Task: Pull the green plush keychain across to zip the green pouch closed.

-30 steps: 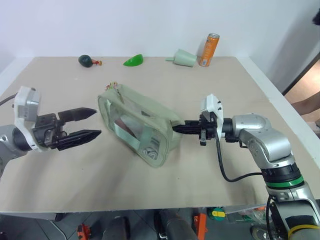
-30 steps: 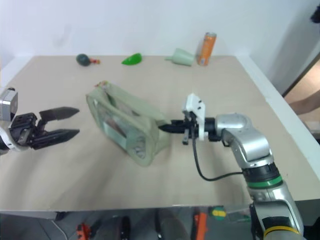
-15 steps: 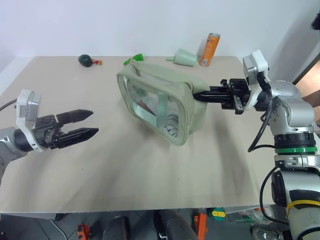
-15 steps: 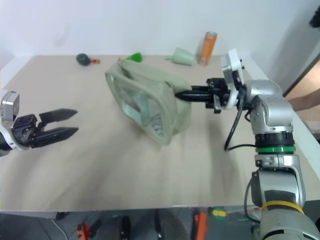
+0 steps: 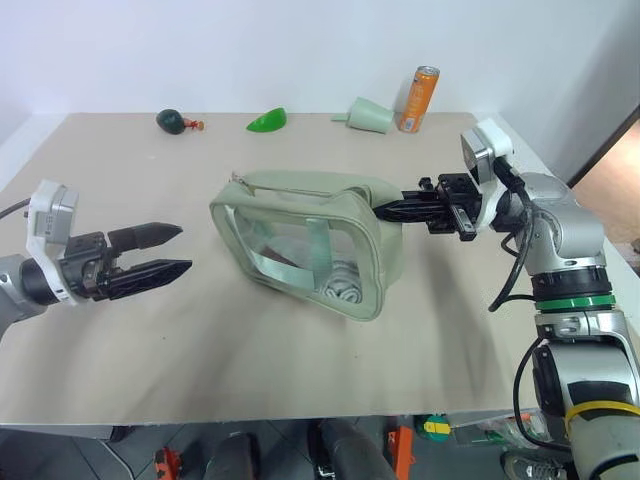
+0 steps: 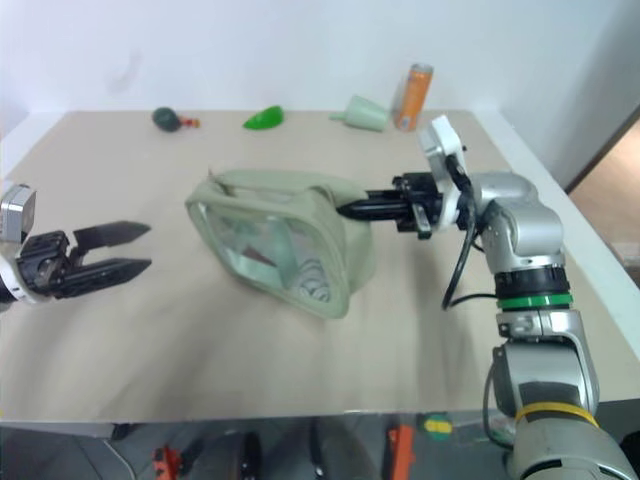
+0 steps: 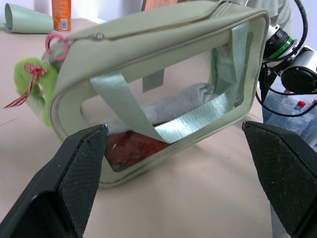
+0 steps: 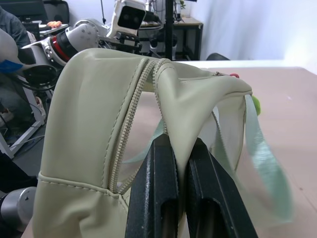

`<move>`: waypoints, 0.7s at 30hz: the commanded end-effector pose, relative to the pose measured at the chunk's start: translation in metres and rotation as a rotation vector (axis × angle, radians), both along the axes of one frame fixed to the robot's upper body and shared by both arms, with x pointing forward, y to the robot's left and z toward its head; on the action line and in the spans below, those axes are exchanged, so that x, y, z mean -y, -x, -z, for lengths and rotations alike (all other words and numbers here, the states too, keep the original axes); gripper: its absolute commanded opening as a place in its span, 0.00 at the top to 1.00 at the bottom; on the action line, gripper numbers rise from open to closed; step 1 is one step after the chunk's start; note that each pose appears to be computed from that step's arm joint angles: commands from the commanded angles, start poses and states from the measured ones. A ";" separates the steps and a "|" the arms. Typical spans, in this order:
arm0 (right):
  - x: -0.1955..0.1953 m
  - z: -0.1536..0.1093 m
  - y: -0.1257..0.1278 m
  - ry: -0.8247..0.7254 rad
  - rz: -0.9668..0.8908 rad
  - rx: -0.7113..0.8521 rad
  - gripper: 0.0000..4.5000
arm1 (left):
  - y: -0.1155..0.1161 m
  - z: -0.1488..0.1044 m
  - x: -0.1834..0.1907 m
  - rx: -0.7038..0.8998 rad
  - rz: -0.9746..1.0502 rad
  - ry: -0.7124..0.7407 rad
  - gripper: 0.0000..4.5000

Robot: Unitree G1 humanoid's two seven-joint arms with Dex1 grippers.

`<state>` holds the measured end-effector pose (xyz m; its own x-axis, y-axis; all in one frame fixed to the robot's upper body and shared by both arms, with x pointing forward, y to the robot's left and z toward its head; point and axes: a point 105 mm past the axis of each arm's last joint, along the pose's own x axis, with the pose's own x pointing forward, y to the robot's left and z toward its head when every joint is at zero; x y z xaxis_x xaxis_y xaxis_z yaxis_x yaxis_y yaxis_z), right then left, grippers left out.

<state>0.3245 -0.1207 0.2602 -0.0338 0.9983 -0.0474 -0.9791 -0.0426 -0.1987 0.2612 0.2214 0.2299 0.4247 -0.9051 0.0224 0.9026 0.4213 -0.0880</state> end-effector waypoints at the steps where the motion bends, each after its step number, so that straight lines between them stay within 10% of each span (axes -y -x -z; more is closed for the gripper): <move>1: -0.012 -0.030 0.014 -0.036 -0.135 0.114 0.99 | 0.000 -0.011 0.000 0.022 0.020 -0.020 0.00; 11: -0.027 -0.029 0.021 -0.004 -0.219 0.120 0.99 | 0.001 -0.011 0.000 0.012 0.027 -0.024 0.00; 17: -0.020 0.040 -0.001 0.321 -0.126 0.188 0.99 | 0.002 -0.011 -0.001 0.006 0.025 -0.022 0.00; 21: -0.009 0.041 -0.020 0.426 -0.049 0.320 0.99 | 0.002 -0.011 0.001 0.004 0.031 -0.021 0.00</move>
